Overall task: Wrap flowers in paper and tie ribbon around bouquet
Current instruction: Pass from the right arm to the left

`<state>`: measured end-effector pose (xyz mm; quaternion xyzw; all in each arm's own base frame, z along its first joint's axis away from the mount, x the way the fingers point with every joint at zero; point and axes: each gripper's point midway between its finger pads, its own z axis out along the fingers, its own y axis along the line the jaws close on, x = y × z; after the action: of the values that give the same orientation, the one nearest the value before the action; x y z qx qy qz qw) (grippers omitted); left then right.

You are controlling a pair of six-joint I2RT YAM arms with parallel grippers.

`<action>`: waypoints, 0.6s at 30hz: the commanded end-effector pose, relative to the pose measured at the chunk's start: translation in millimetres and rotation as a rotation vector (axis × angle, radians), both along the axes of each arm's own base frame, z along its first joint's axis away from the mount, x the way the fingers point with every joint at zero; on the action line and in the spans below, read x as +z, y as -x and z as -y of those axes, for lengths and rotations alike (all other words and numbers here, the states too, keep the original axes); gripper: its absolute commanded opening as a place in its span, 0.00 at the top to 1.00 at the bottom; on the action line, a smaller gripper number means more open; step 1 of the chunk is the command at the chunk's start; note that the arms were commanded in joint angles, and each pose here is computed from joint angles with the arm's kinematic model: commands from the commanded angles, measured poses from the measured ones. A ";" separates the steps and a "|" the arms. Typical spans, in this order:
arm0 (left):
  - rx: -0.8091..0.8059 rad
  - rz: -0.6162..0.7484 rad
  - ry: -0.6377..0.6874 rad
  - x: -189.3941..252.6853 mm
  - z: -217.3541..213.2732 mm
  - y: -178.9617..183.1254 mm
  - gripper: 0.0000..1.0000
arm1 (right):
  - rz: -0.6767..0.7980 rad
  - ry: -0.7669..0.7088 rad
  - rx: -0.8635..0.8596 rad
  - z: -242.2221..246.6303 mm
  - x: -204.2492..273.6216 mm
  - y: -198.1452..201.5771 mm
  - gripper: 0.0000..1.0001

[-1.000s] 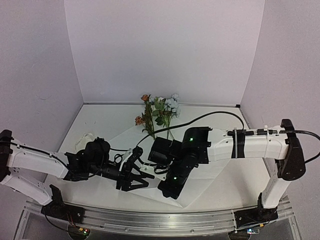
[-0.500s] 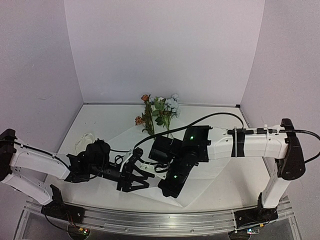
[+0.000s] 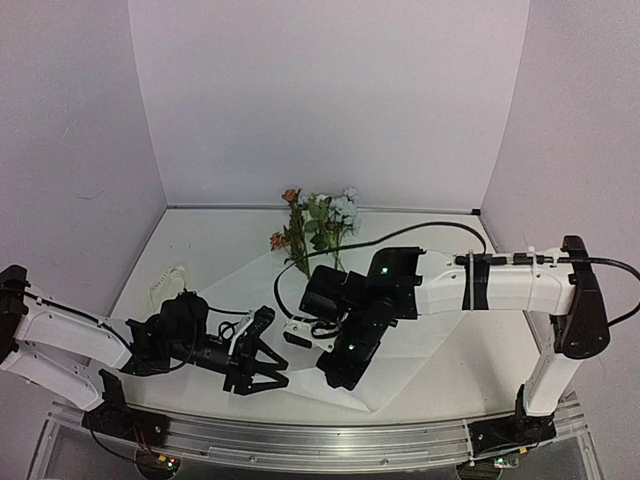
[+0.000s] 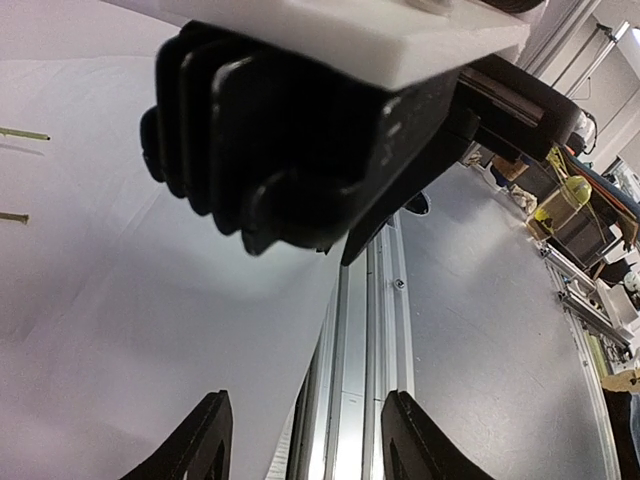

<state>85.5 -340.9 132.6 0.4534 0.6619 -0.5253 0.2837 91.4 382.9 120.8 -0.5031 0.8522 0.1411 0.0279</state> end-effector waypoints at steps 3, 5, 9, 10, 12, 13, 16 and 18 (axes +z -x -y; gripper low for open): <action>-0.027 0.053 0.056 16.7 10.5 -1.7 0.47 | 0.010 -0.040 -0.020 -13.8 10.4 -5.9 1.00; -0.024 0.060 0.052 15.2 12.4 -3.7 0.47 | 0.009 -0.039 -0.021 -13.4 10.3 -5.9 1.00; -0.016 0.085 0.049 14.6 16.9 -8.8 0.48 | 0.005 -0.045 -0.022 -14.1 12.1 -5.0 1.00; -0.015 0.089 0.050 15.1 18.0 -9.8 0.48 | 0.005 -0.045 -0.023 -13.8 12.3 -5.0 1.00; -0.017 0.091 0.049 14.7 20.1 -10.7 0.51 | 0.007 -0.040 -0.024 -12.8 10.8 -5.5 1.00; -0.020 0.090 0.049 14.7 21.1 -10.8 0.52 | 0.009 -0.037 -0.025 -12.2 10.1 -5.9 1.00; -0.025 0.078 0.041 11.2 22.8 -10.8 0.61 | 0.014 -0.031 -0.030 -11.7 8.6 -7.0 0.99; -0.027 0.068 0.033 9.1 23.4 -10.7 0.72 | 0.022 -0.024 -0.040 -10.7 7.5 -9.1 0.98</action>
<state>92.8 -352.9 124.3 0.4672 0.6613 -0.5134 0.2844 92.2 386.8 124.8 -0.4964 0.8550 0.1470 0.0313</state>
